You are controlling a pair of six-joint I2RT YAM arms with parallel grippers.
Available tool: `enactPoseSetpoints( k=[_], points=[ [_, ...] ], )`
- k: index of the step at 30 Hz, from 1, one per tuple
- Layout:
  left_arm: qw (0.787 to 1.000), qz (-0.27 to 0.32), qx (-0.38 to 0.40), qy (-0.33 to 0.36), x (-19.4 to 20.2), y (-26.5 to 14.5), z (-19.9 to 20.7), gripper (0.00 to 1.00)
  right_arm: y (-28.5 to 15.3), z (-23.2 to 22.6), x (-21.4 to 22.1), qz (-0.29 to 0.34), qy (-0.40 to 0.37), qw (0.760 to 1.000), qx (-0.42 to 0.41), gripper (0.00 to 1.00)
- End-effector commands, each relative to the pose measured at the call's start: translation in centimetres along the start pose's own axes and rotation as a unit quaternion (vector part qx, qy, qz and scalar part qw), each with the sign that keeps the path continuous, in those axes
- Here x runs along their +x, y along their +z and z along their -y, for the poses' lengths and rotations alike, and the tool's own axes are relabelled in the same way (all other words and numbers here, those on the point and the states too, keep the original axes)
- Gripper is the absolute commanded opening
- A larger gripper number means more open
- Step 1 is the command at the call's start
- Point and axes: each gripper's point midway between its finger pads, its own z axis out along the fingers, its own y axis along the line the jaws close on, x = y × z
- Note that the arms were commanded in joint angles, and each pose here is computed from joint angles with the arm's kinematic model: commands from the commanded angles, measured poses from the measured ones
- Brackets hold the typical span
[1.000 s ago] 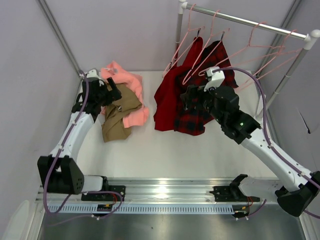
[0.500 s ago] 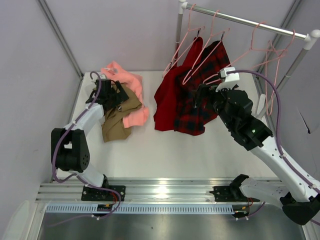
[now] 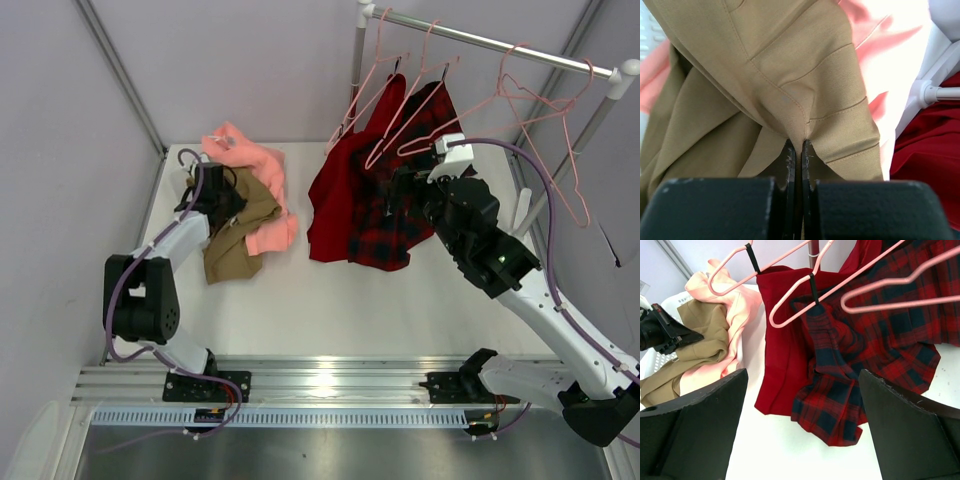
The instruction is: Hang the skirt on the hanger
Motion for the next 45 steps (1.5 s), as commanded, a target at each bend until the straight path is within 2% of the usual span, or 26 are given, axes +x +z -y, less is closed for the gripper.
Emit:
enactPoseSetpoints(
  k=[1, 4, 6, 8, 9, 10, 13, 15, 16, 18, 21, 24, 28, 32, 35, 39, 40, 42, 43, 45],
  points=[
    [0.995, 0.081, 0.046, 0.025, -5.7, -3.7, 3.6, 0.00, -0.4, -0.2, -3.0, 0.039, 0.020, 0.999, -0.002, 0.99],
    [0.986, 0.142, 0.061, 0.062, -10.0, -8.4, 5.3, 0.00, -0.1, -0.4, -3.0, 0.037, 0.025, 0.999, -0.001, 0.99],
    [0.974, 0.195, 0.080, 0.081, -13.6, -13.2, 7.1, 0.00, 0.0, -0.1, -3.1, 0.036, 0.031, 0.999, 0.009, 0.99],
    [0.964, 0.220, 0.090, 0.122, -15.2, -16.1, 8.0, 0.00, 0.1, 0.4, -3.2, 0.038, 0.039, 0.998, 0.027, 0.99],
    [0.954, 0.246, 0.108, 0.131, -17.1, -19.5, 9.3, 0.00, 0.1, 0.5, -3.4, 0.040, 0.041, 0.998, 0.031, 0.99],
    [0.947, 0.246, 0.126, 0.161, -17.2, -20.8, 10.2, 0.00, 0.1, 0.6, -3.5, 0.042, 0.044, 0.998, 0.034, 0.99],
    [0.933, 0.258, 0.141, 0.206, -18.4, -25.6, 11.9, 0.00, -0.6, 1.4, -4.4, 0.050, 0.054, 0.996, 0.053, 0.99],
    [0.927, 0.251, 0.154, 0.231, -17.9, -28.0, 13.1, 0.00, -1.4, 2.2, -4.9, 0.053, 0.060, 0.994, 0.070, 0.99],
    [0.916, 0.274, 0.168, 0.241, -18.8, -30.6, 14.1, 0.00, -1.8, 2.3, -5.3, 0.059, 0.065, 0.993, 0.072, 0.99],
    [0.908, 0.264, 0.192, 0.263, -17.5, -32.4, 15.4, 0.00, -3.2, 3.2, -6.1, 0.073, 0.078, 0.991, 0.082, 0.99],
    [0.891, 0.277, 0.238, 0.271, -17.1, -36.7, 17.8, 0.00, -5.2, 3.8, -7.1, 0.087, 0.094, 0.989, 0.081, 0.99],
    [0.861, 0.296, 0.315, 0.268, -16.9, -42.8, 20.5, 0.00, -7.3, 4.4, -7.5, 0.095, 0.115, 0.986, 0.079, 0.99],
    [0.827, 0.278, 0.409, 0.266, -14.4, -47.7, 23.0, 0.00, -10.0, 4.6, -7.5, 0.095, 0.142, 0.984, 0.060, 0.99],
    [0.805, 0.246, 0.475, 0.257, -12.0, -50.5, 24.9, 0.00, -12.3, 4.5, -7.4, 0.094, 0.153, 0.983, 0.036, 0.99],
    [0.801, 0.205, 0.495, 0.266, -9.2, -50.2, 26.3, 0.00, -13.6, 4.9, -7.4, 0.094, 0.149, 0.984, 0.033, 0.99],
    [0.829, 0.160, 0.461, 0.272, -6.3, -46.9, 26.7, 0.00, -14.4, 5.6, -7.2, 0.092, 0.143, 0.984, 0.044, 1.00],
    [0.840, 0.140, 0.440, 0.284, -4.8, -44.8, 26.6, 0.00, -14.4, 5.6, -6.9, 0.085, 0.139, 0.986, 0.044, 0.99],
    [0.849, 0.121, 0.433, 0.278, -3.6, -43.7, 26.5, 0.00, -14.4, 5.7, -6.6, 0.079, 0.137, 0.986, 0.048, 0.99],
    [0.857, 0.096, 0.414, 0.293, -1.4, -41.2, 26.2, 0.00, -14.2, 5.8, -6.1, 0.071, 0.133, 0.987, 0.052, 1.00],
    [0.869, 0.068, 0.393, 0.294, 0.7, -38.8, 25.8, 0.00, -13.9, 6.0, -5.5, 0.063, 0.129, 0.988, 0.061, 0.99]
  ],
)
